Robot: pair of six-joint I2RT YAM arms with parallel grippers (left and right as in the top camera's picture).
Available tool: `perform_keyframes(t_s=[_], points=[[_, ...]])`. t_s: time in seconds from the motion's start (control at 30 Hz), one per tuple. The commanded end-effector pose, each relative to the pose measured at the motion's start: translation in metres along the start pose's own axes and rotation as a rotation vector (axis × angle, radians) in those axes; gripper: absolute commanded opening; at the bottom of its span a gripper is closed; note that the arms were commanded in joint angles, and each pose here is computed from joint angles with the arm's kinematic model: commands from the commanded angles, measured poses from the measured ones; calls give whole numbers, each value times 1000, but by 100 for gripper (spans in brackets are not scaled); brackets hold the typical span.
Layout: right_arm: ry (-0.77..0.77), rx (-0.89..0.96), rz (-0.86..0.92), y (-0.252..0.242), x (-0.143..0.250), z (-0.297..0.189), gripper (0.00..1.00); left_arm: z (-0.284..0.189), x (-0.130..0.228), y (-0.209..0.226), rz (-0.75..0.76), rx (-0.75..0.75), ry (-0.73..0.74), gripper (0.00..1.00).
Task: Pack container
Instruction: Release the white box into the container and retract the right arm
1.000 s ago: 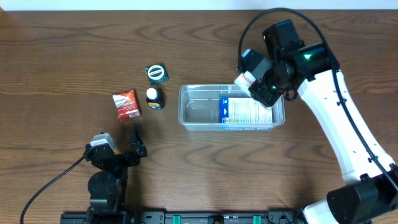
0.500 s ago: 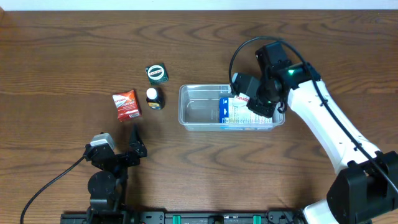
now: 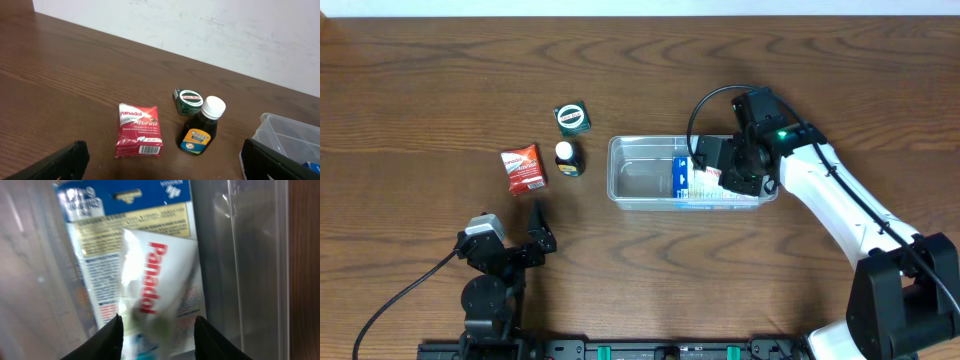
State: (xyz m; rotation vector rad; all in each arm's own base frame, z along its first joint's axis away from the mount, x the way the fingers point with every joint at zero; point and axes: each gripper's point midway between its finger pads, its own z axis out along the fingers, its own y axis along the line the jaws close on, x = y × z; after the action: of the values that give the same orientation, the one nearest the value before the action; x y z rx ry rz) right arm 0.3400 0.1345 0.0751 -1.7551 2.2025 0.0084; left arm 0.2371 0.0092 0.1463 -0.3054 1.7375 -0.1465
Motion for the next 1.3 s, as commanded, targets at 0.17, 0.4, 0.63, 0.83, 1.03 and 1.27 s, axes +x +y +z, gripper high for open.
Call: perform_keyframes(t_s=[0.17, 0.4, 0.63, 0.83, 1.03, 1.27], points=[[14, 36, -7, -11, 10, 2, 48, 1, 14, 5, 21, -18, 41, 98], [-54, 111, 39, -22, -18, -32, 54, 1, 14, 5, 21, -18, 41, 98], [-243, 246, -5, -1, -75, -123, 99, 1, 14, 5, 21, -18, 41, 98], [-373, 547, 187, -33, -69, -208, 99, 1, 14, 5, 21, -18, 41, 98], [-379, 1007, 1127, -105, 58, -272, 99, 1, 14, 5, 21, -18, 41, 98], [-297, 1207, 1677, -120, 191, -271, 99, 1, 13, 5, 20, -17, 39, 98]])
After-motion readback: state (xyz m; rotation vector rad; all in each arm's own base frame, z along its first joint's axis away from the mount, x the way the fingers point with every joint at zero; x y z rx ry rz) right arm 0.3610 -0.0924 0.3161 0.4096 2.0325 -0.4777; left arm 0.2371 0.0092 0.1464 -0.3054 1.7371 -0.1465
